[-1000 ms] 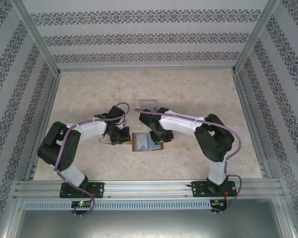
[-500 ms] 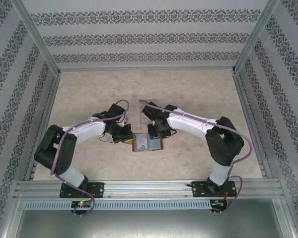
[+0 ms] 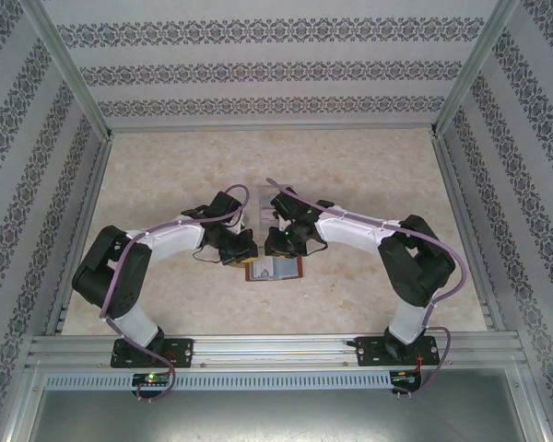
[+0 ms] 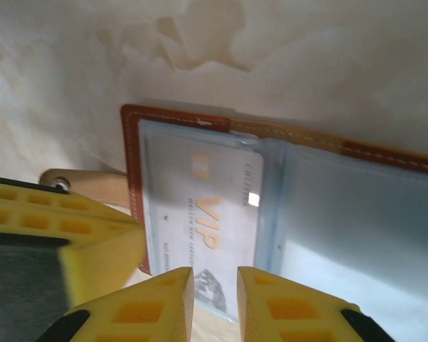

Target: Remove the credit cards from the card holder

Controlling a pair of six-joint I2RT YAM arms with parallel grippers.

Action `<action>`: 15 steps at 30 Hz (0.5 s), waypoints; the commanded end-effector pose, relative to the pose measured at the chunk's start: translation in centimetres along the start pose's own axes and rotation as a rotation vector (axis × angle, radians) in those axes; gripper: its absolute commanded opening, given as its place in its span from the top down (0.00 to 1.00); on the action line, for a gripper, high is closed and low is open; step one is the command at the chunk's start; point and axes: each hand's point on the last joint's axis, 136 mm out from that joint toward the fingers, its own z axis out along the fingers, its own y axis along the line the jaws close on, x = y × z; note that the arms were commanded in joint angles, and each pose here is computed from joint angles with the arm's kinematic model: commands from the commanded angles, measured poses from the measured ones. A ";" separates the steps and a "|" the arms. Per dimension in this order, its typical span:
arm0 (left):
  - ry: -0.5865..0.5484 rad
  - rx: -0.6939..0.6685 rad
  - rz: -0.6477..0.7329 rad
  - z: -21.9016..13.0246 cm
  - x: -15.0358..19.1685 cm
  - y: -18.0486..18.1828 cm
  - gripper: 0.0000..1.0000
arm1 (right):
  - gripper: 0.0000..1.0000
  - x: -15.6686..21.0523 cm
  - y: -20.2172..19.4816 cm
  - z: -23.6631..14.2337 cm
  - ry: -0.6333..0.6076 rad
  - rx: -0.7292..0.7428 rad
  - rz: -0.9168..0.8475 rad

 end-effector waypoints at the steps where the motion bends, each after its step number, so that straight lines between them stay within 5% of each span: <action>1: 0.005 0.020 0.007 0.6 -0.2 -0.7 1.00 | 0.75 -0.1 0.1 0.9 0.023 -0.036 0.030; 15: 0.030 -0.033 -0.014 1.7 0.3 1.1 1.00 | 0.68 -0.8 -0.3 2.1 0.045 -0.025 0.034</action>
